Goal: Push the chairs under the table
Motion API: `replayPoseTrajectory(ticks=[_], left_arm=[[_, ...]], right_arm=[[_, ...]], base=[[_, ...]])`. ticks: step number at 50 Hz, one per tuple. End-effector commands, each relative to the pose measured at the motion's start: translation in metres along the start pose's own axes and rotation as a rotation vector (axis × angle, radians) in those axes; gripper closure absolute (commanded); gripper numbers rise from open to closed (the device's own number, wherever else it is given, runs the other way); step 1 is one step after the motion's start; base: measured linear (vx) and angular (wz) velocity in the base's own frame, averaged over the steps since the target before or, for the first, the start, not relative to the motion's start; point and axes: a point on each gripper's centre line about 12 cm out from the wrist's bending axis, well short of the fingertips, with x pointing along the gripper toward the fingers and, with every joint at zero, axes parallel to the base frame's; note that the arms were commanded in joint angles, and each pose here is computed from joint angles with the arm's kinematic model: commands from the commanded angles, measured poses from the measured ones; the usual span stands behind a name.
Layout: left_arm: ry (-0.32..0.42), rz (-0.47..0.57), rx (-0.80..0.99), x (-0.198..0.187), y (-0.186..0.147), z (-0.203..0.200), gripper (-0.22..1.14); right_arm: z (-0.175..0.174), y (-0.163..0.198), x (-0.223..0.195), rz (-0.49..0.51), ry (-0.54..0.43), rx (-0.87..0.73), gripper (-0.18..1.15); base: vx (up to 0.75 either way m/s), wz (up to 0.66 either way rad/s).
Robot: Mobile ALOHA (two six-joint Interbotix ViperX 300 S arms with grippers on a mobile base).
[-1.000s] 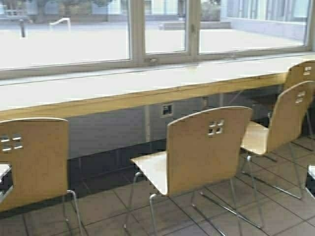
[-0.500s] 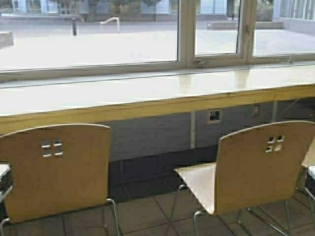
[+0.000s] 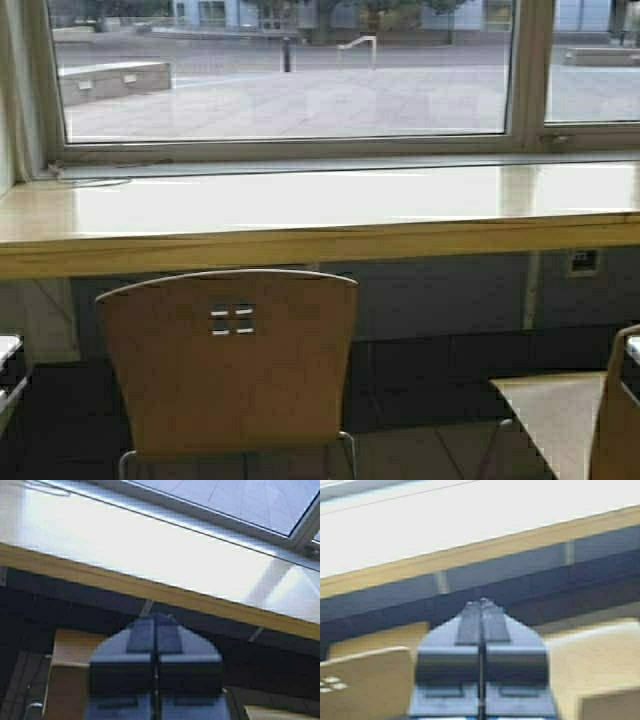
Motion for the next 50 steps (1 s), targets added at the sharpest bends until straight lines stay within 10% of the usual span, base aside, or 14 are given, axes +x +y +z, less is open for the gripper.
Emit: replayPoseTrajectory(ticks=[1,18,38,50], left_arm=[[0.079,-0.027,-0.064,0.009,-0.008,-0.014,0.88],[0.35,-0.002,-0.312,0.051,-0.034,-0.067,0.65],[0.622,0.204,-0.438,0.122,-0.038,-0.166,-0.06],[0.707,0.334,-0.586,0.136,-0.05,-0.234,-0.09]], right_arm=[[-0.001,0.012,0.001,0.048,0.019,0.007,0.92],[-0.031,0.028,0.012,0.076,0.206,0.183,0.85],[-0.052,0.026,0.053,-0.049,0.335,0.487,0.09],[-0.123,0.018,0.09,-0.3,0.563,0.785,-0.04]], base=[[0.2,0.42],[0.17,0.36],[0.11,0.18],[0.09,-0.01]])
